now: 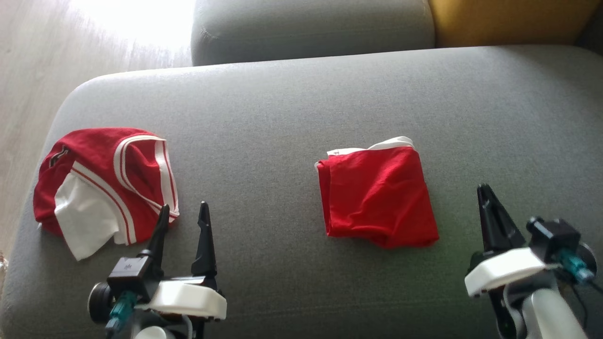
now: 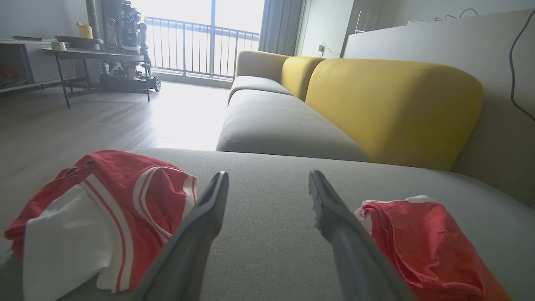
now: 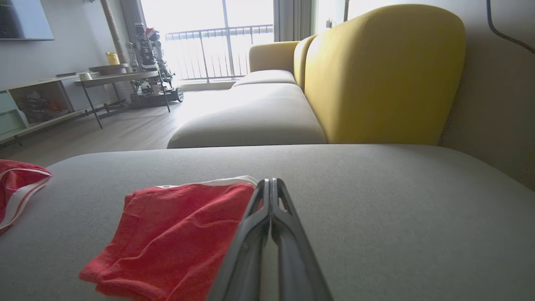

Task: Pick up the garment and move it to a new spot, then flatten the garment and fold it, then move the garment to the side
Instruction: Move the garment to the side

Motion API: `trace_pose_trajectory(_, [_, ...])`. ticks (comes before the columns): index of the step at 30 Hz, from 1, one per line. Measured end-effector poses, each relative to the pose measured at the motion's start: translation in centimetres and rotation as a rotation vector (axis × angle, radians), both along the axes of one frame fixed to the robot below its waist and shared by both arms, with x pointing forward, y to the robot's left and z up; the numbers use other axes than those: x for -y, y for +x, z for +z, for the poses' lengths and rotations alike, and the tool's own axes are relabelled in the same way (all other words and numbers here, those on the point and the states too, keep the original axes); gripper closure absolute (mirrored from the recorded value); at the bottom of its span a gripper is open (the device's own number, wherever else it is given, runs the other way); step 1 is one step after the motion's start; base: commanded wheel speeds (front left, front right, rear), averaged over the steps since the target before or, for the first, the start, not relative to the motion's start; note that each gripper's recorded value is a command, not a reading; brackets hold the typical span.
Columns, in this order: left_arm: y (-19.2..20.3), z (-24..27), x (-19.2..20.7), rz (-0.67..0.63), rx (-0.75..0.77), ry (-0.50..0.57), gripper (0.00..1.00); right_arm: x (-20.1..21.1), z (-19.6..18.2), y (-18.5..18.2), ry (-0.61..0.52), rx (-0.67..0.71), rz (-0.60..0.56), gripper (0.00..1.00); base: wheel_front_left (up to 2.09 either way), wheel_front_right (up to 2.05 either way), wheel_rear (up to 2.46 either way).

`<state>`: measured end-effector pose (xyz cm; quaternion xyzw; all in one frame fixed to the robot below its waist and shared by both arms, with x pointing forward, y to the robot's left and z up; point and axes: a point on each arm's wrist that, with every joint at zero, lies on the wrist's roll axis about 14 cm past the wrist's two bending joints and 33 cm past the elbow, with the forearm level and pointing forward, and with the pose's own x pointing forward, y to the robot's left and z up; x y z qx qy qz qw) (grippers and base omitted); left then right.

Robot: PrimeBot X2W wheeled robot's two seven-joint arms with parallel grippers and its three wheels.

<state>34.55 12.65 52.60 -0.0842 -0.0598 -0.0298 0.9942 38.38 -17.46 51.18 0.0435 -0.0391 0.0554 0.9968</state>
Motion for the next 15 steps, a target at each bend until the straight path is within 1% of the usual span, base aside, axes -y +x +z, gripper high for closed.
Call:
trace_pose_trajectory(3, [0.1, -0.2, 0.3, -0.009, -0.004, 0.007, 0.0, 0.6, -1.6, -0.8, 0.016, -0.046, -0.032, 1.0, 0.0, 0.0, 0.0])
trace_pose_trajectory(4, [0.2, -0.2, 0.3, -0.011, -0.007, 0.007, 0.0, 0.7, -2.0, -1.0, 0.021, -0.058, -0.04, 0.31, 0.0, 0.0, 0.0])
trace_pose_trajectory(5, [0.2, -0.4, 0.4, -0.012, -0.011, 0.007, 0.0, 0.8, -2.3, -1.1, 0.03, -0.065, -0.049, 0.0, 0.0, 0.0, 0.0])
trace_pose_trajectory(12, [0.2, -0.9, 0.2, -0.006, -0.029, 0.009, 0.0, 1.0, -2.5, -0.8, 0.038, -0.071, -0.06, 0.0, 0.0, 0.0, 0.0])
trace_pose_trajectory(15, [0.3, -1.4, 0.0, -0.001, -0.043, 0.009, 0.0, 0.5, -2.6, -0.3, 0.039, -0.074, -0.047, 0.0, 0.0, 0.0, 0.0])
